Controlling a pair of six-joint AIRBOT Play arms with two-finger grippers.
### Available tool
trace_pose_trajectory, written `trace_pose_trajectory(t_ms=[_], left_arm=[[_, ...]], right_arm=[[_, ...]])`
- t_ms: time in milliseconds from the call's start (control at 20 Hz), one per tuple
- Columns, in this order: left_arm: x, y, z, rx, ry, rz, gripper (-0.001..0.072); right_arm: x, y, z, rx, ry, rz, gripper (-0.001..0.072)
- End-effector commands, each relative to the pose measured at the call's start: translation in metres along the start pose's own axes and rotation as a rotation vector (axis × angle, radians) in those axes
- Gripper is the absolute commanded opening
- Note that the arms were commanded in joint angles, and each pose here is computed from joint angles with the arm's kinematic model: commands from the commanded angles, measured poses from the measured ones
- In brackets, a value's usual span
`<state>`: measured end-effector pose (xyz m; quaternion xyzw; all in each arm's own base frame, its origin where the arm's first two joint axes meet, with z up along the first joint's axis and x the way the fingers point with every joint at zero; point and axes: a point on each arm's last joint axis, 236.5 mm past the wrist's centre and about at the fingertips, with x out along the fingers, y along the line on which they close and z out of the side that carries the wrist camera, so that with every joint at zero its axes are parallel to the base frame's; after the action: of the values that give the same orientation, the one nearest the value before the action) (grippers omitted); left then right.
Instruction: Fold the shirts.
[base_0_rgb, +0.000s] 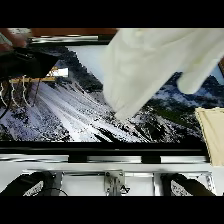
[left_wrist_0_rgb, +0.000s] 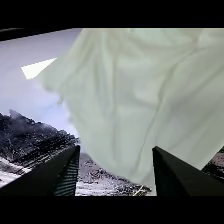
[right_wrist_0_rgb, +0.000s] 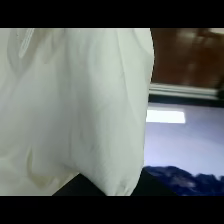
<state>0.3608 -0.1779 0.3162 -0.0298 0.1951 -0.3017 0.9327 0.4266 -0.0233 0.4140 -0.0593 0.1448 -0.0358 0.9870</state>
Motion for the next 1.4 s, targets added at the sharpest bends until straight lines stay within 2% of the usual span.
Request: trace_pose_trajectory(t_ms=[0,350,550,950,1350], left_arm=[[-0.001,-0.002,-0.006,-0.004,0.027,-0.009,0.0523],[-0.001,-0.003,-0.006,-0.032,0.026,-0.010,0.0522],[-0.001,-0.003,-0.006,-0.058,0.025,-0.011,0.0522],[-0.011,-0.009,0.002,-0.100,-0.002,-0.018,0.0520],[-0.035,-0.021,0.033,-0.146,-0.081,-0.030,0.0517]], right_arm=[[-0.022,-0.116,-0.015,0.097,0.029,-0.325,0.0070],[-0.072,-0.232,-0.045,0.190,0.069,-0.656,0.0069],[-0.103,-0.278,-0.059,0.199,0.096,-0.811,0.0069],[-0.116,-0.343,-0.100,0.258,0.165,-0.949,0.0069],[-0.113,-0.400,-0.111,0.239,0.103,-1.034,0.0069]])
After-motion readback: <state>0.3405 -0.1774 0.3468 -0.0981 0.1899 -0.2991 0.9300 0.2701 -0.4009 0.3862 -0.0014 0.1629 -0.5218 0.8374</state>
